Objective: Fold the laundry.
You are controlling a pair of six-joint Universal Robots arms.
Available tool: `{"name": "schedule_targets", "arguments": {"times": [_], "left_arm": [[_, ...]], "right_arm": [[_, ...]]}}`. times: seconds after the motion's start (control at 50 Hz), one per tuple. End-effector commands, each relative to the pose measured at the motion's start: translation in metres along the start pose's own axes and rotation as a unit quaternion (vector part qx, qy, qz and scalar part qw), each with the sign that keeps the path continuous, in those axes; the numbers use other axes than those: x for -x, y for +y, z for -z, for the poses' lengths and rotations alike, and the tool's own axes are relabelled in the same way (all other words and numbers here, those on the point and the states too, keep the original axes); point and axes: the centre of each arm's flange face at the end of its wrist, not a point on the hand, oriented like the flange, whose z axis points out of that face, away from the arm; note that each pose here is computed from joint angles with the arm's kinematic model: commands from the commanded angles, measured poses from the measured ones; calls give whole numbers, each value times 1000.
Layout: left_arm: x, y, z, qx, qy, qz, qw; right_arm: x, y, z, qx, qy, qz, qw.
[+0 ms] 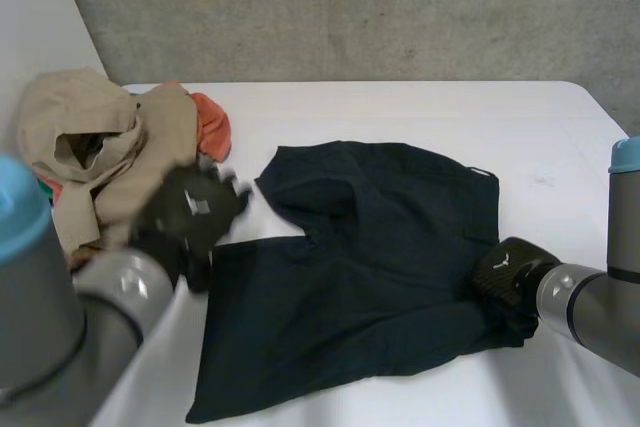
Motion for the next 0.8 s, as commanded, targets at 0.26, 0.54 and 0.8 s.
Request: {"name": "schedule_targets", "arguments": {"times": [0.26, 0.54, 0.8], "left_arm": [[17, 37, -186, -78, 78, 205, 972], [-20, 59, -219, -75, 119, 219, 966], [-25, 46, -223, -96, 108, 203, 968]], "right_arm": [[-1, -4, -10, -45, 21, -42, 998], [0, -3, -13, -52, 28, -45, 997], [-1, -4, -14, -57, 32, -45, 997]]}}
